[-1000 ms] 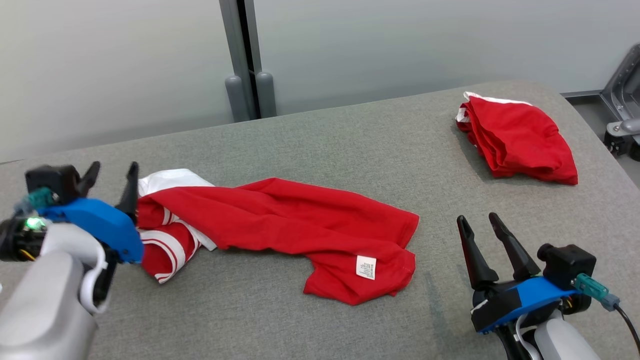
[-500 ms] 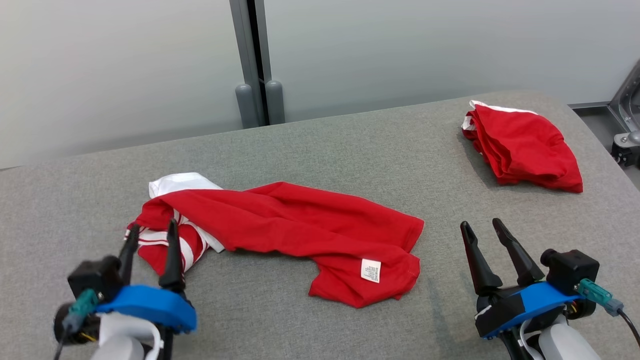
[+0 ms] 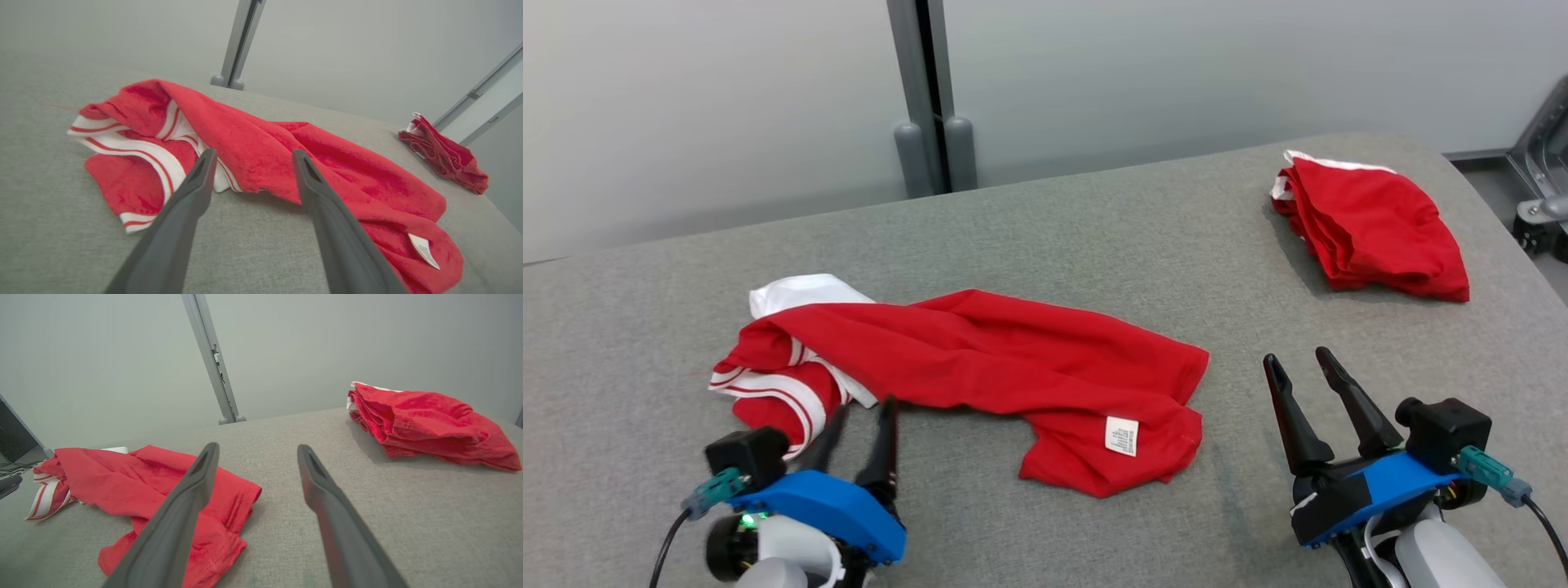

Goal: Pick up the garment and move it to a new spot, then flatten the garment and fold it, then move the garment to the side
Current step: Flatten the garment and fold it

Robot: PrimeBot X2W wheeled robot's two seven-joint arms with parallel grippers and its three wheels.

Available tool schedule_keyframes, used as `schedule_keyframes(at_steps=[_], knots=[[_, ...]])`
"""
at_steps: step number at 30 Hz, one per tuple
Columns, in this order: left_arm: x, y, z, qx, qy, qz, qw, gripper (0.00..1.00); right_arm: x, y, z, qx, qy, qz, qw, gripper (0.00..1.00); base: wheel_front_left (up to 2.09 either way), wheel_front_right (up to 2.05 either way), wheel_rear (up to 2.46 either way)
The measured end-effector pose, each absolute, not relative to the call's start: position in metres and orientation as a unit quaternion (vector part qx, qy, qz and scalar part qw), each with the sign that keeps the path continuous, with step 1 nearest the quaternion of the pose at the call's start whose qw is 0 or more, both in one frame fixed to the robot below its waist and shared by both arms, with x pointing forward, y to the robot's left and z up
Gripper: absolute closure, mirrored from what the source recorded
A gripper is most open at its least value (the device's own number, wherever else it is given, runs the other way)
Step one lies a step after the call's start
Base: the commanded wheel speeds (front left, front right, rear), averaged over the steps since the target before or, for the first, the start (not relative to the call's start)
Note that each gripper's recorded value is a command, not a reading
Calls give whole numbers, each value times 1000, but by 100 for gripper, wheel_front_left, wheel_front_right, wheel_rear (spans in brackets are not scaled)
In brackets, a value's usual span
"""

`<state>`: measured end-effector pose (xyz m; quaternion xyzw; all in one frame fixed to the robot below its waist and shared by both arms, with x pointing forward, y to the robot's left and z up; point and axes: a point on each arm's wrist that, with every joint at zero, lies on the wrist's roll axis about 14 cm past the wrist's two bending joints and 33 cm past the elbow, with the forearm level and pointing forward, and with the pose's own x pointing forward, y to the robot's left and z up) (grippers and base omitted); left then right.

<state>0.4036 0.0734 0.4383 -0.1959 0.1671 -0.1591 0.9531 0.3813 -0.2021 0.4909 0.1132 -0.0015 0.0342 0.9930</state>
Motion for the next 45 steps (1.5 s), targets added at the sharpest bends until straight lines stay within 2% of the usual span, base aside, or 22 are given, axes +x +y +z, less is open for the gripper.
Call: schedule_keyframes(at_steps=[4, 10, 22, 23, 24, 25, 26, 38, 45], knots=[[394, 50, 407, -236, 271, -184, 915, 0, 380, -209, 487, 113, 3, 23, 993, 0, 0, 0, 0], [395, 24, 386, -317, 352, -195, 859, 0, 376, -222, 482, 116, 9, 0, 993, 0, 0, 0, 0], [433, 40, 374, -314, 336, -153, 875, 0, 369, -235, 477, 121, 15, -26, 992, 0, 0, 0, 0], [436, 40, 376, -317, 330, -153, 876, 4, 369, -235, 477, 121, 15, -27, 992, 0, 0, 0, 0], [438, 40, 379, -318, 324, -155, 877, 53, 369, -236, 477, 122, 14, -28, 992, 0, 0, 0, 0], [438, 40, 379, -318, 324, -155, 877, 87, 369, -236, 477, 122, 14, -28, 992, 0, 0, 0, 0], [442, 40, 383, -320, 313, -157, 880, 100, 370, -236, 478, 122, 13, -28, 992, 0, 0, 0, 0], [479, 19, 430, -272, 228, -207, 911, 100, 373, -236, 477, 124, 14, -30, 992, 0, 0, 0, 0], [505, -12, 436, -266, 225, -225, 910, 100, 378, -237, 469, 124, 25, -34, 991, 0, 0, 0, 0]])
